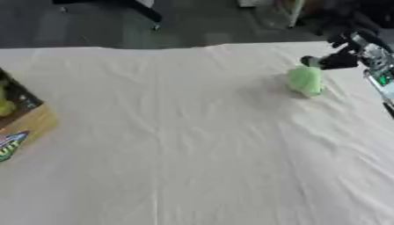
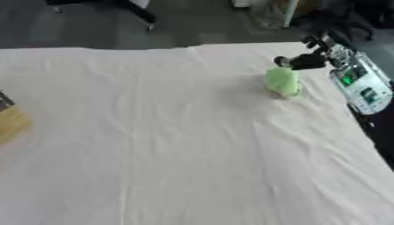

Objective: Pick up the objects with one hand, pass them to the other hand, and then place them into the box on the other side of the table.

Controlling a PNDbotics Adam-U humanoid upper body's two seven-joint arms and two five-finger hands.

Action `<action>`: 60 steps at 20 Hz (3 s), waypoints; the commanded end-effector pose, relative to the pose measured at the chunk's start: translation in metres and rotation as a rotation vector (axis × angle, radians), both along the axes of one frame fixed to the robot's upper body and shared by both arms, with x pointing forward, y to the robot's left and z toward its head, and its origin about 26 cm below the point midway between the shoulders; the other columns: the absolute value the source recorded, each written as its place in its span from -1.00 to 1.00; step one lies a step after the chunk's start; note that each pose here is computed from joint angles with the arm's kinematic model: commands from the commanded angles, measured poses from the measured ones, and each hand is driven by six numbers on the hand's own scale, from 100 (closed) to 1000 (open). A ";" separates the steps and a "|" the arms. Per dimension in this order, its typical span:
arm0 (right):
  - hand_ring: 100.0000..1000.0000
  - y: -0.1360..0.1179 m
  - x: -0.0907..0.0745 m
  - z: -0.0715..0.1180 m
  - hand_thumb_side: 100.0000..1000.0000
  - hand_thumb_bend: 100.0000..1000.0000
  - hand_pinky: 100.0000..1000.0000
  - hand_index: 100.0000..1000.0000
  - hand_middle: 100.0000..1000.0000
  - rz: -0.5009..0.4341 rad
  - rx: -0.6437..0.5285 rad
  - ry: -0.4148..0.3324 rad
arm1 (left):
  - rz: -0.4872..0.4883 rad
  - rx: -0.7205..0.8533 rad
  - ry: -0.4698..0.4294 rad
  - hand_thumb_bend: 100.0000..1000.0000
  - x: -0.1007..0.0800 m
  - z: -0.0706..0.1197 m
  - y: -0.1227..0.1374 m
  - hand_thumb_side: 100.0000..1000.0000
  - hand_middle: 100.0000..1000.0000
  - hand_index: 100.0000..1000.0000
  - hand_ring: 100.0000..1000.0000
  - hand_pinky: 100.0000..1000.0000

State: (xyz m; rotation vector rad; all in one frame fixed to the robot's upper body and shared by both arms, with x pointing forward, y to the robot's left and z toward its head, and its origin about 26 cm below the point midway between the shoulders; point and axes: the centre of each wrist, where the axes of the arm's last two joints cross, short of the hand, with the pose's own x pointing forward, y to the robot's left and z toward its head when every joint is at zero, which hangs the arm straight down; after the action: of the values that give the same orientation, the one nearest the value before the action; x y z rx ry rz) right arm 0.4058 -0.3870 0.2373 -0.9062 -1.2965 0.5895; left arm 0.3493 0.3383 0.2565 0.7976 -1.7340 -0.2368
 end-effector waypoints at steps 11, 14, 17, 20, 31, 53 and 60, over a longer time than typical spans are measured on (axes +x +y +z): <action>0.59 -0.019 0.006 0.008 -0.34 0.14 0.63 0.66 0.56 0.102 0.037 0.134 | 0.021 0.020 -0.010 -0.50 0.000 0.011 0.006 0.21 0.04 0.42 0.22 -0.11; 0.59 -0.019 0.009 0.004 -0.39 0.14 0.63 0.66 0.57 0.073 0.005 0.149 | 0.021 0.018 -0.010 -0.50 0.000 0.011 0.005 0.21 0.04 0.42 0.22 -0.11; 0.59 -0.019 0.011 -0.001 -0.41 0.14 0.63 0.65 0.57 0.049 -0.003 0.163 | 0.019 0.014 -0.008 -0.50 0.000 0.010 0.005 0.22 0.04 0.42 0.22 -0.12; 0.58 -0.020 0.013 -0.004 -0.46 0.13 0.63 0.66 0.57 0.023 -0.011 0.165 | 0.020 0.012 -0.007 -0.50 0.000 0.010 0.005 0.22 0.03 0.41 0.21 -0.12; 0.58 -0.019 0.017 -0.014 -0.53 0.10 0.63 0.66 0.56 0.000 -0.036 0.202 | 0.024 -0.007 -0.009 -0.52 -0.001 0.009 0.006 0.22 0.02 0.40 0.20 -0.13; 0.47 -0.016 0.029 -0.033 -0.60 -0.20 0.59 0.61 0.42 -0.179 -0.079 0.162 | 0.016 -0.017 -0.010 -0.60 -0.001 0.009 0.004 0.26 0.02 0.40 0.21 -0.12; 0.48 -0.016 0.031 -0.035 -0.59 -0.19 0.60 0.66 0.44 -0.218 -0.122 0.160 | 0.007 -0.020 -0.010 -0.61 -0.001 0.009 0.003 0.27 0.02 0.39 0.22 -0.12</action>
State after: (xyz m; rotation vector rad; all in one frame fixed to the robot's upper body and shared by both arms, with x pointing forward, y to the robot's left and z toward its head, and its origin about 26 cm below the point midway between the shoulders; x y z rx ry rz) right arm 0.4361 -0.3994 0.1903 -1.0322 -1.0016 0.5764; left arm 0.3518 0.3403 0.2530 0.7800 -1.7069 -0.2084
